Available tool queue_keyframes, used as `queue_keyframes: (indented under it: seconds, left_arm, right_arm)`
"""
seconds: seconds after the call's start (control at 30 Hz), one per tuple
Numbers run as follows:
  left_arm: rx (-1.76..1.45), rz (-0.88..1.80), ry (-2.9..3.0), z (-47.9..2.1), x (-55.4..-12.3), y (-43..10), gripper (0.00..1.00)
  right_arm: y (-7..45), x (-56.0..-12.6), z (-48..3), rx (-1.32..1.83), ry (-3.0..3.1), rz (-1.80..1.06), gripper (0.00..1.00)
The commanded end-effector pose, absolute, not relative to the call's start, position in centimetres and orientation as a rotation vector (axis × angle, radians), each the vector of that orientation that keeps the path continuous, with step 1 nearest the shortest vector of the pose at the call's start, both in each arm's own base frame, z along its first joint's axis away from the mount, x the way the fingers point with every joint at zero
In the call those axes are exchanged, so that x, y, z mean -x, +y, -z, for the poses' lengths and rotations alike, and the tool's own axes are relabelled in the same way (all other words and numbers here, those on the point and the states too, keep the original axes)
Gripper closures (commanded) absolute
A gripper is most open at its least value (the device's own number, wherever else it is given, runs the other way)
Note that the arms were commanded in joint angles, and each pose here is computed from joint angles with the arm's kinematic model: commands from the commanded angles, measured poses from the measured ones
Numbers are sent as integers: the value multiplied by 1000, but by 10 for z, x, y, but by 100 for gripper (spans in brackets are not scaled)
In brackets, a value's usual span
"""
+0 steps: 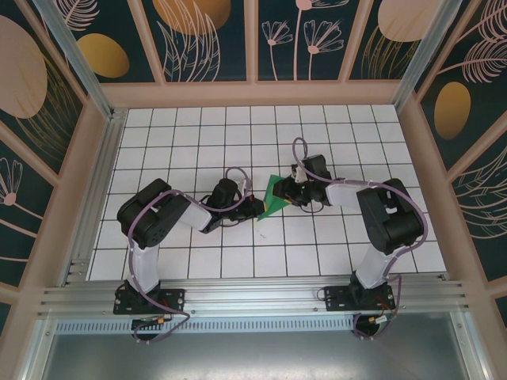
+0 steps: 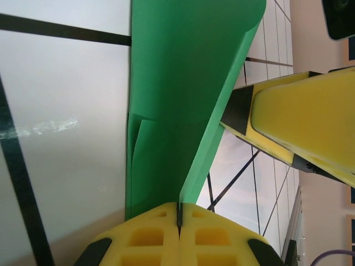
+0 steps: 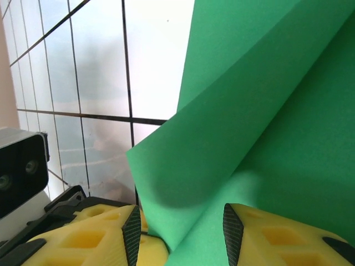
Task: Fold a paper plane with a square sheet of paper (pick it up from the middle)
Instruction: Fourth fold the wing at the center of the table.
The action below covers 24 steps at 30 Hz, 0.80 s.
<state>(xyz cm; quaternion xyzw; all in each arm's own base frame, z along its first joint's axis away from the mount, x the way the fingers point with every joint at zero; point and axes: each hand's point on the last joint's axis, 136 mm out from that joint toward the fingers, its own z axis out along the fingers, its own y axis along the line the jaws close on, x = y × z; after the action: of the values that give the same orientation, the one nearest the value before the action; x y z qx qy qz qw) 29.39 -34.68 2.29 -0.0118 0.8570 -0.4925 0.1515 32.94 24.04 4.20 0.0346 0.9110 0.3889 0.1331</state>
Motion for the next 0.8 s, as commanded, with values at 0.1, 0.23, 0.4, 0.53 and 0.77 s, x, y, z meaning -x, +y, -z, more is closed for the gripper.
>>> queue_keyframes:
  seconds: [0.1,0.23,0.4,0.53,0.77]
  left_arm:
    - [123,1409,2531,-3,-288,-339,100]
    - [134,1408,2533,-3,-288,-337,100]
    - [127,1413,2521,-9,-290,-338,99]
    - [116,1394,2502,-21,-293,-337,85]
    - [98,1333,2466,-49,-303,-334,66]
  right_arm:
    - [245,-338,-35,-83,2667,-1068,57]
    - [243,-337,-25,-97,2711,-1008,59]
    - [237,-332,-6,-132,2786,-878,61]
    - [231,-329,6,-170,2823,-816,61]
    - [220,-324,22,-222,2879,-708,60]
